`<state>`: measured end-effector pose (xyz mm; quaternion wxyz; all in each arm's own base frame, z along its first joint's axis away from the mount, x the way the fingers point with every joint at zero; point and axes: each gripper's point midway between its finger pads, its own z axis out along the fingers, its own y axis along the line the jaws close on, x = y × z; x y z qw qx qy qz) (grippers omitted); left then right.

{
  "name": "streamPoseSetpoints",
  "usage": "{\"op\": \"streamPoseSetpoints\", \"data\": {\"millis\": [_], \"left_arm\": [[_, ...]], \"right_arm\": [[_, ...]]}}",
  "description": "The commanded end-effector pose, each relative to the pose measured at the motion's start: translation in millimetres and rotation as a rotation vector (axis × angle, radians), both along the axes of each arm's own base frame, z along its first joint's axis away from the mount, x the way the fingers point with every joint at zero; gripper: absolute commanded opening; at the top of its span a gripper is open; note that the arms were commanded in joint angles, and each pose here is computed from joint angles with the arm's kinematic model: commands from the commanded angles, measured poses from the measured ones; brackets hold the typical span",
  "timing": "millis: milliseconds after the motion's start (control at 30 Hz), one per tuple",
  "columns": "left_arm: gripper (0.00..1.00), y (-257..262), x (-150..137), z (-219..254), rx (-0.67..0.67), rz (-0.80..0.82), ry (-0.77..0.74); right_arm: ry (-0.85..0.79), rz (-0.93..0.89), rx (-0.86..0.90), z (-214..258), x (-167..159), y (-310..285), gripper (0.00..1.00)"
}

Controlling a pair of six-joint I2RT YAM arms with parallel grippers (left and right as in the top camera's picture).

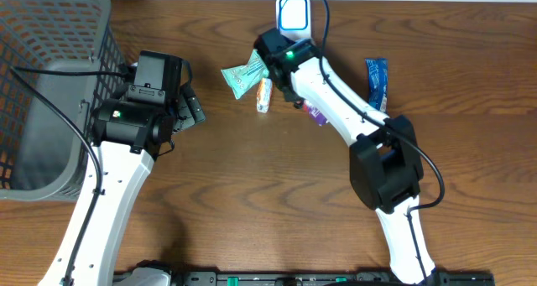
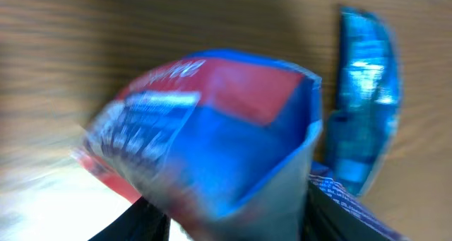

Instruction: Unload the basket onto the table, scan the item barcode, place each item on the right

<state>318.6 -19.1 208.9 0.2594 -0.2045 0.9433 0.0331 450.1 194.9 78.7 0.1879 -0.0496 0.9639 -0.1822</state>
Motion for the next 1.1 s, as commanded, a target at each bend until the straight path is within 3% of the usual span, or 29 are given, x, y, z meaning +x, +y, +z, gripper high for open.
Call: {"op": "streamPoseSetpoints", "data": {"millis": [0,200,400,500,600,800,1067], "left_arm": [[0.98,0,0,-1,-0.008,0.008,0.003],[0.98,0,0,-1,-0.008,0.008,0.003],[0.98,0,0,-1,-0.008,0.008,0.003],[0.98,0,0,-1,-0.008,0.008,0.003],[0.98,0,0,-1,-0.008,0.008,0.003],[0.98,0,0,-1,-0.008,0.008,0.003],[0.98,0,0,-1,-0.008,0.008,0.003]], "right_arm": [[0.083,0.024,0.193,1,-6,38,0.47],[0.074,0.087,0.172,42,5,23,0.48],[0.153,0.152,0.116,36,4,-2,0.54],[0.220,0.275,0.150,25,-1,7,0.54],[0.249,0.327,0.133,15,-3,7,0.60],[0.191,0.247,-0.026,-19,6,-17,0.64],[0.186,0.234,-0.043,-61,3,-26,0.62]]}}
